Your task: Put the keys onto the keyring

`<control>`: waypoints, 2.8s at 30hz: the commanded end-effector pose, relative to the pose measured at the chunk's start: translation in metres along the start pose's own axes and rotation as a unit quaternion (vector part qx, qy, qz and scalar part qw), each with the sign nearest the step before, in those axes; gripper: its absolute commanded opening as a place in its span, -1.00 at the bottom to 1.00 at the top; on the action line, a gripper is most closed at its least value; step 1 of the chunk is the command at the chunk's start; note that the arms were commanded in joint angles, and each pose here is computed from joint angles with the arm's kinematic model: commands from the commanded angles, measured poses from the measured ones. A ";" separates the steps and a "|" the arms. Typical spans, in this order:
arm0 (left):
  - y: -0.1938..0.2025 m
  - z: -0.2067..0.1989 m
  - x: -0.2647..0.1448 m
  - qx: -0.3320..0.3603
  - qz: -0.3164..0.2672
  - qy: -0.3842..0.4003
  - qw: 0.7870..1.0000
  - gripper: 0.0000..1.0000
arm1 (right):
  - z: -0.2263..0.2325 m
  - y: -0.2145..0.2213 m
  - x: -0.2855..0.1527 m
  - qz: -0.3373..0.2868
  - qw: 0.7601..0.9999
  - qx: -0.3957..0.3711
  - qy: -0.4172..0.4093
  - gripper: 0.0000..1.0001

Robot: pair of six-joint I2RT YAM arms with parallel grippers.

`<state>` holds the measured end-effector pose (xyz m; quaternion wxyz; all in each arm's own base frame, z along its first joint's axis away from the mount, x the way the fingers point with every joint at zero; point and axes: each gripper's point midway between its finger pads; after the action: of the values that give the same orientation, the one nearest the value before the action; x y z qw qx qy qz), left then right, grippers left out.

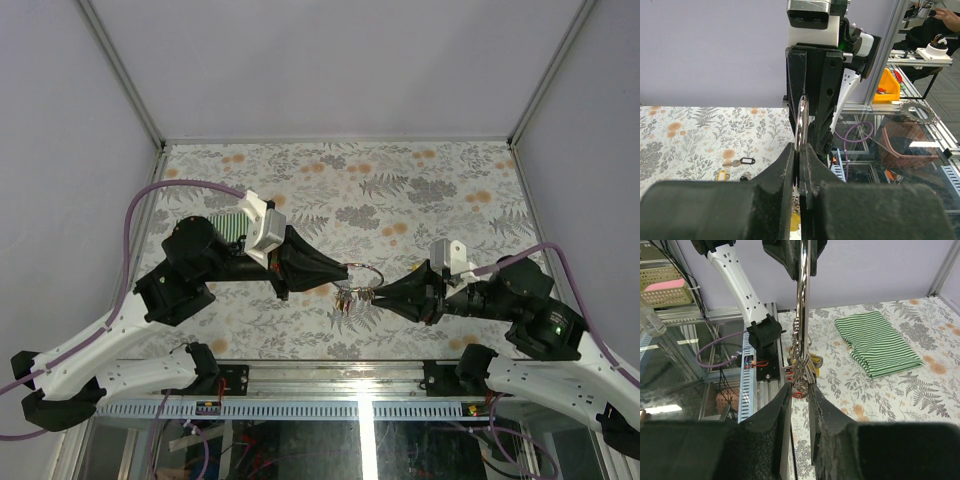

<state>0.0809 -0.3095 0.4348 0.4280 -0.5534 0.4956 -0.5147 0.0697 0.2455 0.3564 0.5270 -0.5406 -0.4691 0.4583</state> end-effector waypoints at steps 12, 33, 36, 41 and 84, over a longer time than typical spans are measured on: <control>-0.023 -0.005 -0.002 0.025 -0.028 0.004 0.999 -1.00 | 0.002 -0.039 -0.016 -0.043 0.999 -0.021 0.014 -0.72; -0.013 0.016 -0.001 0.028 0.050 -0.046 0.997 -1.00 | -0.015 -0.014 -0.015 -0.024 0.998 -0.022 0.060 -0.68; -0.013 0.019 -0.002 0.031 0.068 -0.054 0.996 -1.00 | -0.017 -0.010 -0.012 -0.022 0.998 -0.022 0.062 -0.68; -0.011 0.023 -0.006 0.033 0.102 -0.065 0.992 -1.00 | -0.021 -0.002 -0.007 -0.015 0.997 -0.021 0.067 -0.66; -0.004 0.076 -0.024 -0.009 0.123 -0.238 0.963 -1.00 | -0.083 -0.006 0.009 -0.128 0.965 -0.095 0.207 0.01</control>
<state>0.1360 -0.2861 0.4089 0.5876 -0.5522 0.4990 -0.3175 0.1427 0.2468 0.3291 0.5989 -0.6089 -0.4264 0.2979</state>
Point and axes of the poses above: each gripper's point midway between its finger pads, its own x axis out along the fingers, its own z axis along the line the jaws close on, y = z × x, and after that the axes turned 3 degrees about -x, right-handed
